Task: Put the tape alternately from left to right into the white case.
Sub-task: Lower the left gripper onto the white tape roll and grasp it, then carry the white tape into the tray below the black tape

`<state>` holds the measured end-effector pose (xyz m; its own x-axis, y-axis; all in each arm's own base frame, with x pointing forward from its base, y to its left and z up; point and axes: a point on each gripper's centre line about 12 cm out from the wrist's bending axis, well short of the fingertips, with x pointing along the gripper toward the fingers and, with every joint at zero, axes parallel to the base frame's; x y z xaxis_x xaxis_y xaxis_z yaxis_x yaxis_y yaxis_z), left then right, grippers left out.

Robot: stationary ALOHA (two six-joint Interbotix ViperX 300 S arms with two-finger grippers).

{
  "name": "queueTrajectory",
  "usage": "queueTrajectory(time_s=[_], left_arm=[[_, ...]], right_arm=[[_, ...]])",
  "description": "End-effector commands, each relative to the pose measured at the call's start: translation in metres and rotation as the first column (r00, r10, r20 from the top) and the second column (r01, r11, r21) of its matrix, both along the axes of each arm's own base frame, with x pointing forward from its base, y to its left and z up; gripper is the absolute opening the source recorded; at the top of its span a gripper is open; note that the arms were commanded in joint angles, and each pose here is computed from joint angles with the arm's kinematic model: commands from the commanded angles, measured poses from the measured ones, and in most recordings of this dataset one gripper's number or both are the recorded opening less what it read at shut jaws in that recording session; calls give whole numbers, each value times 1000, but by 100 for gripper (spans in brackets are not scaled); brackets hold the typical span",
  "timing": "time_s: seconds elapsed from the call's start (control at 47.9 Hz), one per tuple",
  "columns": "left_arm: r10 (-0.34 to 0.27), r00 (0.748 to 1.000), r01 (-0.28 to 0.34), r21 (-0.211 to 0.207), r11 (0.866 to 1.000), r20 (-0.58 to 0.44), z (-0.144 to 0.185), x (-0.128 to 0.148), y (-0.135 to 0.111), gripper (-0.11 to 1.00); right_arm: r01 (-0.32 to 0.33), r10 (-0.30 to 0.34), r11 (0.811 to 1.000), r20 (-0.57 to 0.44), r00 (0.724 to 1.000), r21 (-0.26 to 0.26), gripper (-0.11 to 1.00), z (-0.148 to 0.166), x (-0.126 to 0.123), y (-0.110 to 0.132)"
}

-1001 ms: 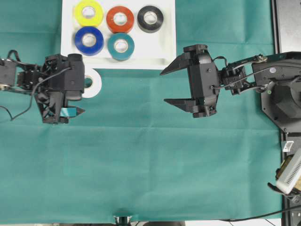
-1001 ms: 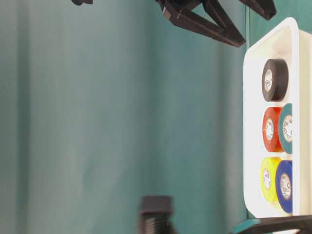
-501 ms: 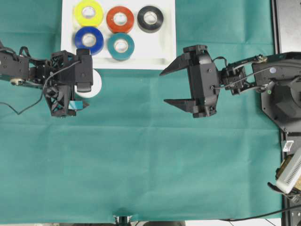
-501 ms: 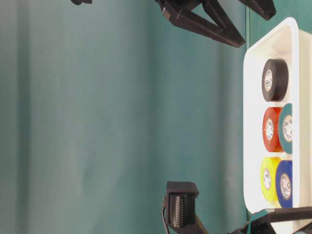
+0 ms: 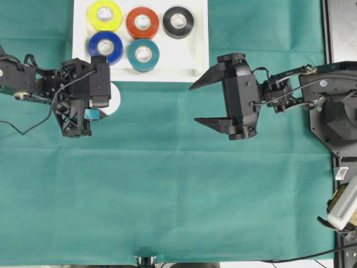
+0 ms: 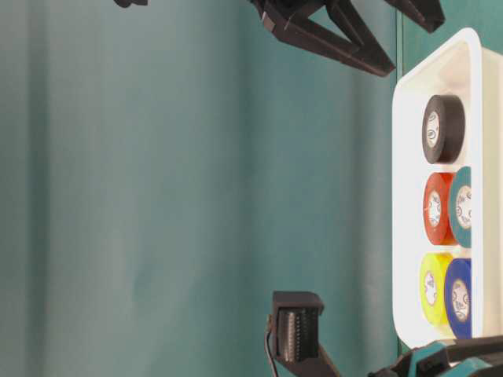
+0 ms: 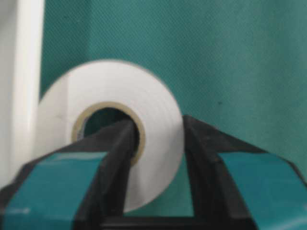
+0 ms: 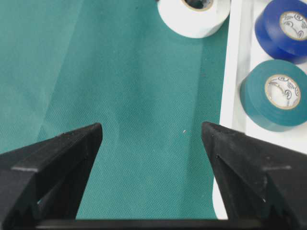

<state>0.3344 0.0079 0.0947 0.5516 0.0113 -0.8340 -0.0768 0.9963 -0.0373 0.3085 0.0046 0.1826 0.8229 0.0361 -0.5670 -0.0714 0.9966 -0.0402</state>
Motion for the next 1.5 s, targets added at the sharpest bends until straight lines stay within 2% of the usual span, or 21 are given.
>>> queueTrajectory(time_s=[0.0, 0.521, 1.001, 1.481], left_arm=[[3, 1000, -3, -1, 1000, 20, 6, 2, 1, 27], [-2, 999, 2, 0, 1000, 37, 11, 5, -1, 27], [-23, 982, 23, 2, 1000, 188, 80, 20, -8, 27], [-42, 980, 42, 4, 999, 195, 101, 33, -14, 27]], right_arm=[[-7, 7, 1000, 29, 1000, 4, 84, 8, 1, 2], [-7, 7, 1000, 32, 999, 4, 84, 9, 2, 2], [-7, 7, 1000, 32, 999, 3, 84, 9, 2, 1], [-7, 7, 1000, 34, 999, 3, 84, 9, 2, 1]])
